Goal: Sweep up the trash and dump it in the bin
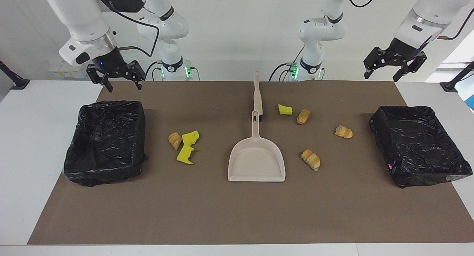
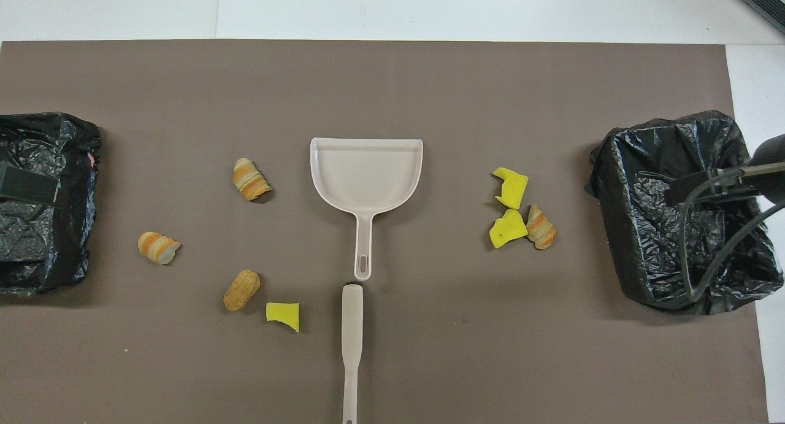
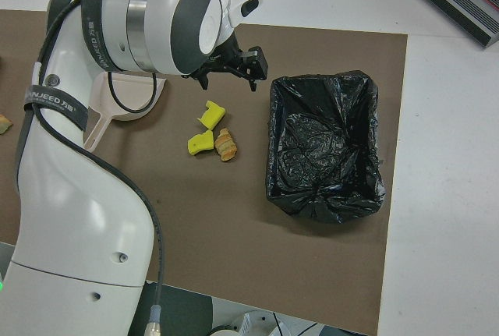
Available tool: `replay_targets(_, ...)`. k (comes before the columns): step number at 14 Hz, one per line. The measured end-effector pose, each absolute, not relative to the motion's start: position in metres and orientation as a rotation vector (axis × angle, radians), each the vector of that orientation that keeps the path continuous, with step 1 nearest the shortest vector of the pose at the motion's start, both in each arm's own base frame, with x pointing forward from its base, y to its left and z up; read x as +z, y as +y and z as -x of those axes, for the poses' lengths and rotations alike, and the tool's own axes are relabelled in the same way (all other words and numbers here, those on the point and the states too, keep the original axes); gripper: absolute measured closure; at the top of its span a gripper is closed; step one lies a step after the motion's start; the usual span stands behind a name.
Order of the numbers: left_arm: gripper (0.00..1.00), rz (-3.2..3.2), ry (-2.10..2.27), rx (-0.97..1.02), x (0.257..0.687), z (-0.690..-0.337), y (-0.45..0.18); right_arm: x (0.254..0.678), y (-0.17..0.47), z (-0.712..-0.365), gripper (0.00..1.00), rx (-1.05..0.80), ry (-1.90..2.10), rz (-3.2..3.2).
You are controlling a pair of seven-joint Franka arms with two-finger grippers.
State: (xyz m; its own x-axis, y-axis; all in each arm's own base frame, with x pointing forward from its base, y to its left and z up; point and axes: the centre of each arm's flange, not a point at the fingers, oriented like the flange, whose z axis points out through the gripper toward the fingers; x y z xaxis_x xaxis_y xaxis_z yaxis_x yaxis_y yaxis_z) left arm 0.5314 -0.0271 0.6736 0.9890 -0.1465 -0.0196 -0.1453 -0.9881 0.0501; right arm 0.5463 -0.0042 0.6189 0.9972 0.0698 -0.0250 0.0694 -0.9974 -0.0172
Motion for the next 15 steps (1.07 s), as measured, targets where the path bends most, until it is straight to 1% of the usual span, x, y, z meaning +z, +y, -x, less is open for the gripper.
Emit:
replay_targets(6, 0.0, -3.086, -0.22, 0.01, 0.6765, -0.534, -0.025, 0.6179, -0.0041, -0.5461, 0.0, 0.043, -0.109, 3.123)
replay_targets(15, 0.0, -3.083, -0.243, 0.011, 0.6767, -0.5334, -0.0324, 0.6179, -0.0041, -0.5461, 0.0, 0.044, -0.109, 3.123)
